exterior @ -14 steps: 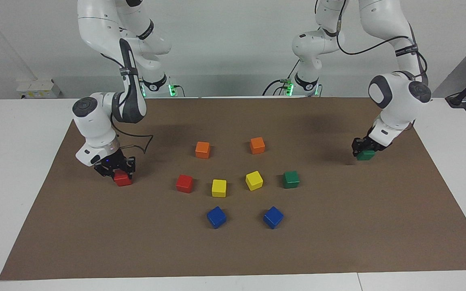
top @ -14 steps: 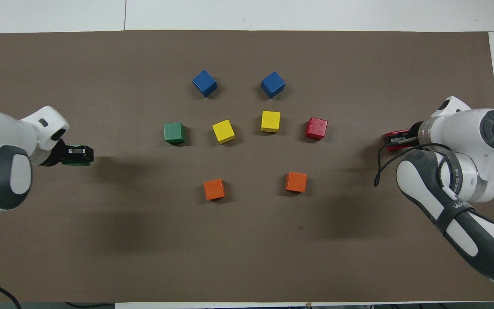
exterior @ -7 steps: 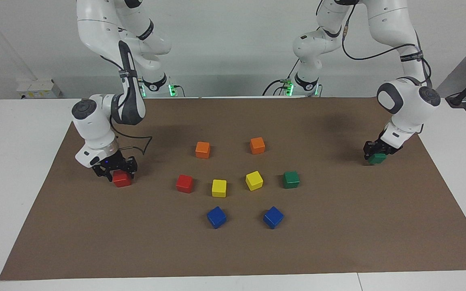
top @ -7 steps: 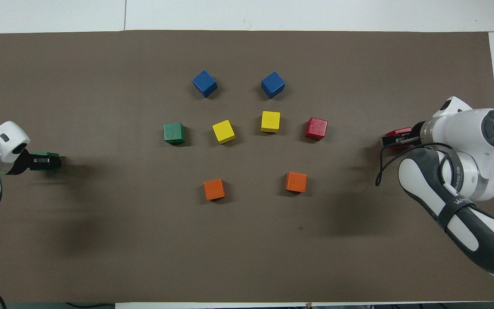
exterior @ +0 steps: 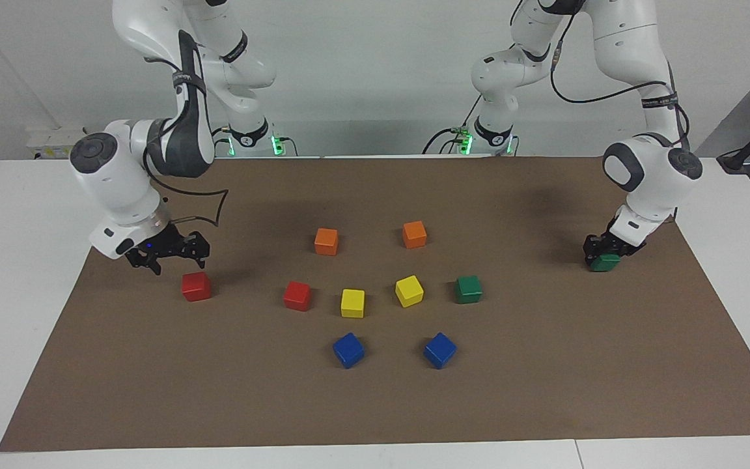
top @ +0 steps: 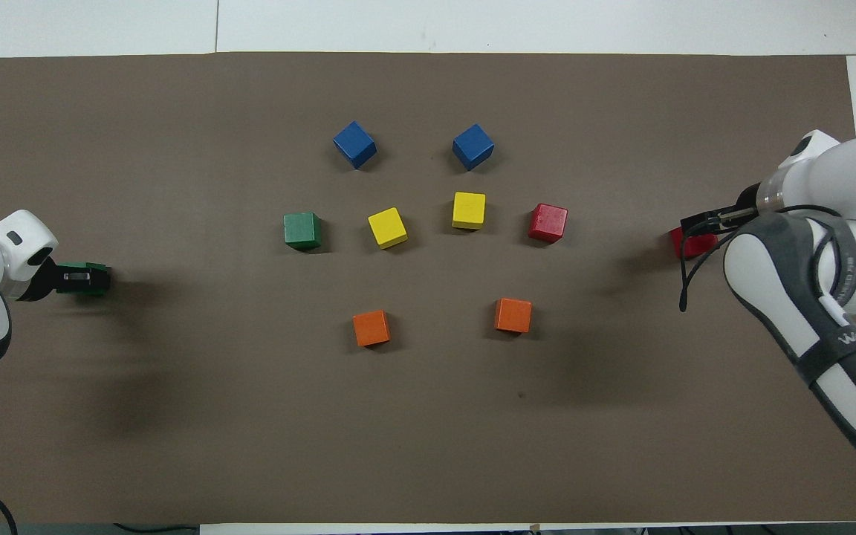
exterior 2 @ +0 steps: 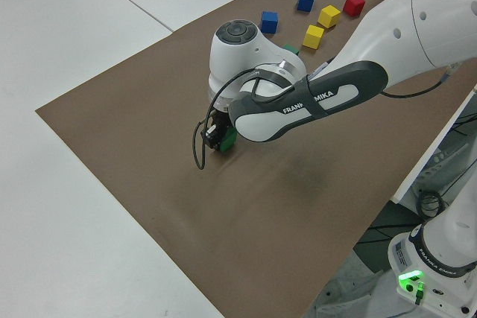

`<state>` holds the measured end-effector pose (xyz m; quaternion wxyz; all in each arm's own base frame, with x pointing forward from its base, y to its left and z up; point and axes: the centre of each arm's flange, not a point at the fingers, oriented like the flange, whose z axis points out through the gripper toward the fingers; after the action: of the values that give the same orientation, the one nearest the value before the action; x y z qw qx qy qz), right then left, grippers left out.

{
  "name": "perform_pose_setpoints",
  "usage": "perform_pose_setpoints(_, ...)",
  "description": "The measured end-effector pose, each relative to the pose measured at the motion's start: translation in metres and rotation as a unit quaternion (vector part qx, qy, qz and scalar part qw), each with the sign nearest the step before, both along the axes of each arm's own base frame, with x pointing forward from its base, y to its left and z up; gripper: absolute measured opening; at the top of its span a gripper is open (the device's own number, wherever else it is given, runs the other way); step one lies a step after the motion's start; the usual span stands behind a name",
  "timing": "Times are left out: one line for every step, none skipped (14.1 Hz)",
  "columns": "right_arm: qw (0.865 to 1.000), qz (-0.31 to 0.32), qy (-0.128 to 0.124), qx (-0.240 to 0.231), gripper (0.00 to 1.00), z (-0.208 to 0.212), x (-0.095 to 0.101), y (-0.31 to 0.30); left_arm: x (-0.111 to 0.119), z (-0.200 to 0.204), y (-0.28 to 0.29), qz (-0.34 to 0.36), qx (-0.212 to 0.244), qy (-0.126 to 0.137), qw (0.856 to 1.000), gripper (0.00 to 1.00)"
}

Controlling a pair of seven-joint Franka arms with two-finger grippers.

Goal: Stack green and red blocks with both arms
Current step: 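Release green and reach the left gripper back while the right gripper reaches red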

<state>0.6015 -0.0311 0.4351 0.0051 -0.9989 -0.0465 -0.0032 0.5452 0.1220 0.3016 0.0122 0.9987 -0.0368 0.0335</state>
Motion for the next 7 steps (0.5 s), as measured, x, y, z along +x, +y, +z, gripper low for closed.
perform_pose_setpoints(1.0,-0.02,-0.002,0.001,1.0,0.018,0.004,0.016,0.001,0.001,0.0,-0.002,0.003,-0.005,1.0,0.56)
perform_pose_setpoints(0.999,-0.045,-0.009,0.003,1.0,0.032,0.008,0.042,0.002,0.001,0.0,-0.005,0.005,-0.006,1.0,0.56)
perform_pose_setpoints(0.997,-0.073,-0.019,0.005,1.0,0.041,0.01,0.078,0.002,0.0,0.0,-0.009,0.008,-0.005,1.0,0.56)
perform_pose_setpoints(0.995,-0.098,-0.029,0.01,1.0,0.042,0.01,0.119,0.002,-0.001,0.0,-0.01,0.009,-0.005,1.0,0.56)
perform_pose_setpoints(0.992,-0.117,-0.039,0.016,1.0,0.038,0.009,0.158,0.002,-0.001,0.0,-0.011,0.01,-0.005,1.0,0.56)
perform_pose_setpoints(0.99,-0.13,-0.048,0.021,1.0,0.029,0.01,0.185,0.002,-0.001,0.0,-0.011,0.01,-0.005,1.0,0.6)
perform_pose_setpoints(0.988,-0.143,-0.056,0.027,1.0,0.019,0.013,0.202,0.002,-0.001,0.0,-0.012,0.01,-0.006,1.0,0.6)
